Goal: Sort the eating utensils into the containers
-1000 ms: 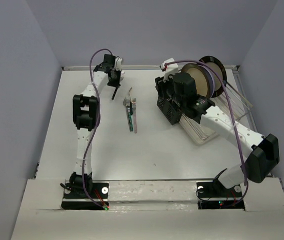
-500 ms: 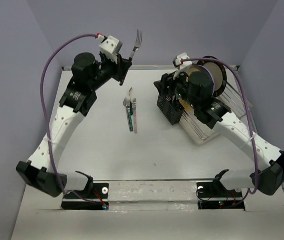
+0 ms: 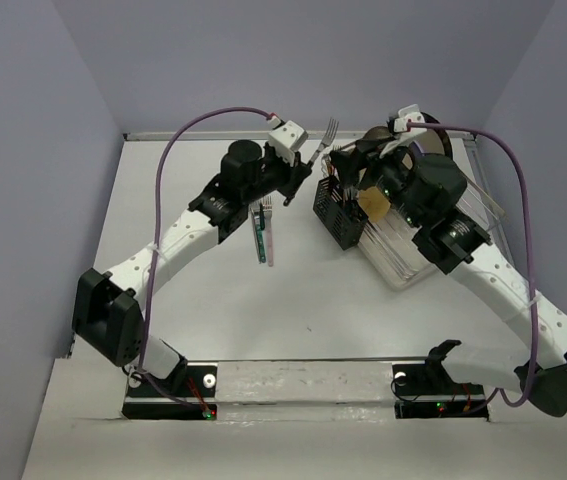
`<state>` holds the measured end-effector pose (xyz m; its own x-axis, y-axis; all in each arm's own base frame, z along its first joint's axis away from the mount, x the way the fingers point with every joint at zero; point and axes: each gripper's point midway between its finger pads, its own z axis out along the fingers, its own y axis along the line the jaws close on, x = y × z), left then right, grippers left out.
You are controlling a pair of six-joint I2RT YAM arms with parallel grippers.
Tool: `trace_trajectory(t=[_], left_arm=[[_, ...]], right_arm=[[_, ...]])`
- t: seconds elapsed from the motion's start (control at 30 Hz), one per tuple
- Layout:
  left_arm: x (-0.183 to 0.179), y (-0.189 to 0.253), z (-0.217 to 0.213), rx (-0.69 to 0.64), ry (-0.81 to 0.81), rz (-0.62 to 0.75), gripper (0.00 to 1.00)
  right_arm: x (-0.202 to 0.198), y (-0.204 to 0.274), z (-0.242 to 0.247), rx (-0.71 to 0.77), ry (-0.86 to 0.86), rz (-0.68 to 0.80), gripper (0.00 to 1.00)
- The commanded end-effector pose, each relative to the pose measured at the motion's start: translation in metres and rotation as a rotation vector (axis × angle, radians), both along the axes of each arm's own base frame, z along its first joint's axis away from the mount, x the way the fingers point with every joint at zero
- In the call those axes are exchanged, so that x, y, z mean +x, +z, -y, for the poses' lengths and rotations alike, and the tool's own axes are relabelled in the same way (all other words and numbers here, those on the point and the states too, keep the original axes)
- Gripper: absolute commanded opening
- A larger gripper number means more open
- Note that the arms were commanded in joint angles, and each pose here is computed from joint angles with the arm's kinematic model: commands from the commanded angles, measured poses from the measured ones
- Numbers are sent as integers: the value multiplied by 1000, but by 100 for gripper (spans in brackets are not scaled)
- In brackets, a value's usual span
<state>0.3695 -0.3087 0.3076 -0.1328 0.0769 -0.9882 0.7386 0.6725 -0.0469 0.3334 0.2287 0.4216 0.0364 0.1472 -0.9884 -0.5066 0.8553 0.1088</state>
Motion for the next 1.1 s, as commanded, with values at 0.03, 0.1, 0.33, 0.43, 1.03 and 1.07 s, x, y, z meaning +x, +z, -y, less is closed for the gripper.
trace_trajectory(t=[0.03, 0.1, 0.33, 0.43, 1.03, 1.07], left_arm=[[17, 72, 16, -96, 50, 176, 0], [16, 78, 8, -102, 76, 205, 0], [6, 76, 2, -102, 73, 219, 0], [8, 73, 3, -88, 72, 211, 0], [7, 60, 8, -70, 49, 181, 0], [6, 57, 9, -67, 44, 178, 0]], right_arm=[[20, 3, -2, 83, -17, -30, 66], [33, -5, 5, 150, -52, -101, 65], [47, -23, -11, 319, 110, -201, 61], [45, -26, -24, 314, 189, -186, 61], [71, -41, -65, 344, 336, -220, 40], [73, -41, -70, 337, 357, -222, 29]])
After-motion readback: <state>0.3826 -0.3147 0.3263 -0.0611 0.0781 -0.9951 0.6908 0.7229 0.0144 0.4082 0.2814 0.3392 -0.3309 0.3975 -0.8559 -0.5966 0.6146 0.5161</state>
